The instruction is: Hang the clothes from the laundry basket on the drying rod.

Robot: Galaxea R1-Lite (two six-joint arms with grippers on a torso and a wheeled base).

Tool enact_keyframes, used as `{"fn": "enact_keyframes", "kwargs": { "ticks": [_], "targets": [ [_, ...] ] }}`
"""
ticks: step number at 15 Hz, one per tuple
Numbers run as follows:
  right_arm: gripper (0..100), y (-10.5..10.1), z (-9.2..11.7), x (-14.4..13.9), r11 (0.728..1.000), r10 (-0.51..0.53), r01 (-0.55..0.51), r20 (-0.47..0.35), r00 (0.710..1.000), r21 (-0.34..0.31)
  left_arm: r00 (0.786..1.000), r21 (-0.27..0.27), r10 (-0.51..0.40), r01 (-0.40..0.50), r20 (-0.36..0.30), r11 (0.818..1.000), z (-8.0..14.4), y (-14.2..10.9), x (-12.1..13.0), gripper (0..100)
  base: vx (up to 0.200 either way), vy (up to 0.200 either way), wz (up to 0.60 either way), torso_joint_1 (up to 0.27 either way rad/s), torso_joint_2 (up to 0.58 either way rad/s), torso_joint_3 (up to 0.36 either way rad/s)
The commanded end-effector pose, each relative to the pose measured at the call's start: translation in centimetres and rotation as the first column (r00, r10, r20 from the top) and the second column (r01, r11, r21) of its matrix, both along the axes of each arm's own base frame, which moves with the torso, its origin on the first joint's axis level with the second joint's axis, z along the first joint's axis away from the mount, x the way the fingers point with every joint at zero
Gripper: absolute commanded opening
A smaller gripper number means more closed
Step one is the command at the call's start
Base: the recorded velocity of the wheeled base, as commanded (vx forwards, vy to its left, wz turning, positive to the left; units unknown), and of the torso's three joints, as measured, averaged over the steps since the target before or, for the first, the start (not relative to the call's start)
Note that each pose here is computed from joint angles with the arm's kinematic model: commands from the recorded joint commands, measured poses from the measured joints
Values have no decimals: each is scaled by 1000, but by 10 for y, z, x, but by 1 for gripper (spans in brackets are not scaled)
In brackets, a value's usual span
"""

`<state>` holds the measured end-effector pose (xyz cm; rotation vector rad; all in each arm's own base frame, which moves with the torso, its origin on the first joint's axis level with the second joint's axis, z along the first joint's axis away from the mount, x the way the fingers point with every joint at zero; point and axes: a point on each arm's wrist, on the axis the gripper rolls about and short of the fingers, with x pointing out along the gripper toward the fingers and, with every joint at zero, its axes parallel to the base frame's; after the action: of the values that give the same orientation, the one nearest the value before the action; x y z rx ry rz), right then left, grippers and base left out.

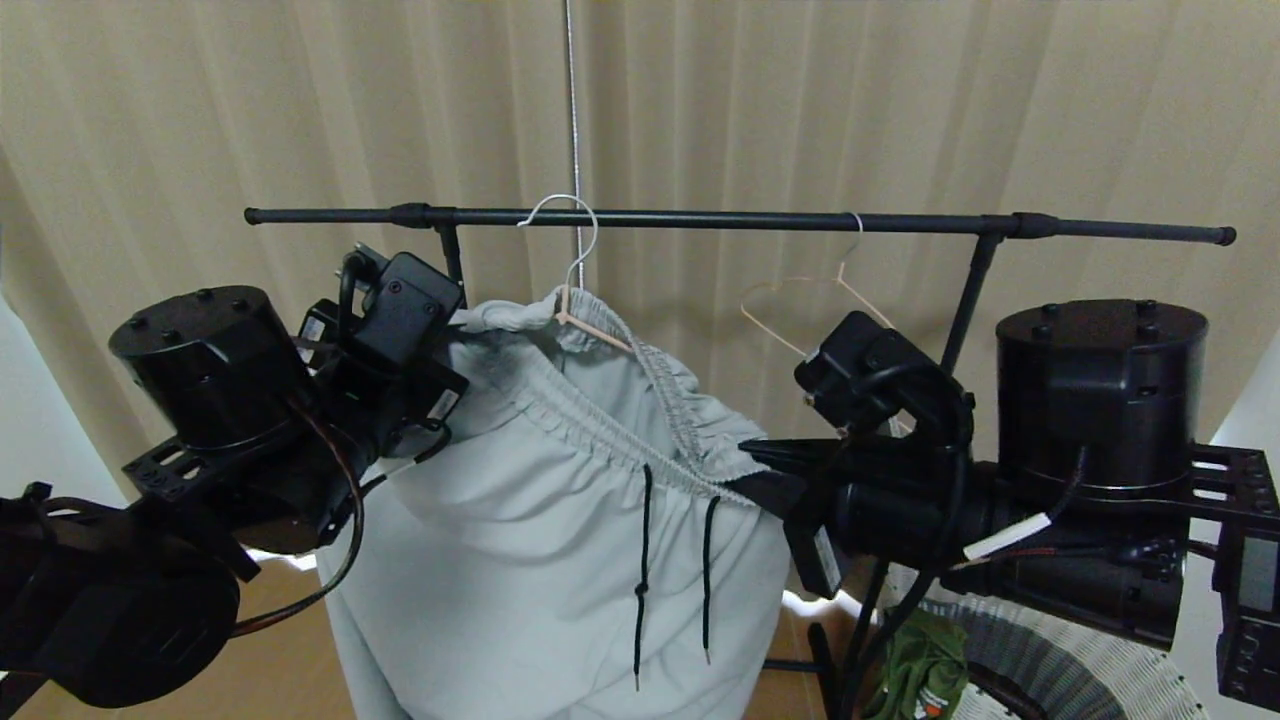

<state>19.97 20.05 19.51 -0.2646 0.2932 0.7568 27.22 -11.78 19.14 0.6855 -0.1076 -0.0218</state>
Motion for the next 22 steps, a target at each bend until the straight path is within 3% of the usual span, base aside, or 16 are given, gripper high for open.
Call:
{"fn": "enact_keyframes", "kwargs": {
  "ticks": [1,5,7,9,11,13,15,19,21,22],
  "targets": [
    [100,6,-8,2,1000,3,-3,-16,1000,-20,1000,-15,-4,4,1,1000,0,-1,1,0,0,0,0,0,0,0],
    [100,-1,-15,8,993,-50,52,28,998,-104,1000,-72,-16,15,-13,997,-3,-4,2,0,0,0,0,0,0,0],
    [100,-6,-9,11,992,-59,65,63,996,-109,1000,-90,-22,21,-17,996,-4,-5,2,0,0,0,0,0,0,0],
    [100,-16,-3,18,985,-67,87,133,989,-150,997,-139,-66,60,-36,988,-4,-16,-1,0,0,0,0,0,0,0],
    [100,-18,2,20,983,-83,112,187,979,-148,989,-169,-129,116,-67,979,-4,-31,-5,0,0,0,0,0,0,0],
    [100,-20,4,21,983,-92,121,205,975,-134,975,-183,-204,184,-93,966,-11,-43,-4,0,0,0,0,0,0,0],
    [100,-25,6,20,983,-106,134,209,972,-128,938,-180,-334,314,-96,932,-12,-48,1,0,0,0,0,0,0,0],
    [100,-28,10,22,983,-121,149,223,967,-112,936,-182,-335,313,-110,932,-12,-45,8,0,0,0,0,0,0,0],
    [100,-25,9,25,984,-123,150,236,964,-101,899,-190,-425,401,-110,896,-9,-48,8,0,0,0,0,0,0,0],
    [100,-25,10,26,984,-121,149,243,963,-100,891,-190,-438,413,-115,890,-9,-48,8,0,0,0,0,0,0,0]
  ]
}}
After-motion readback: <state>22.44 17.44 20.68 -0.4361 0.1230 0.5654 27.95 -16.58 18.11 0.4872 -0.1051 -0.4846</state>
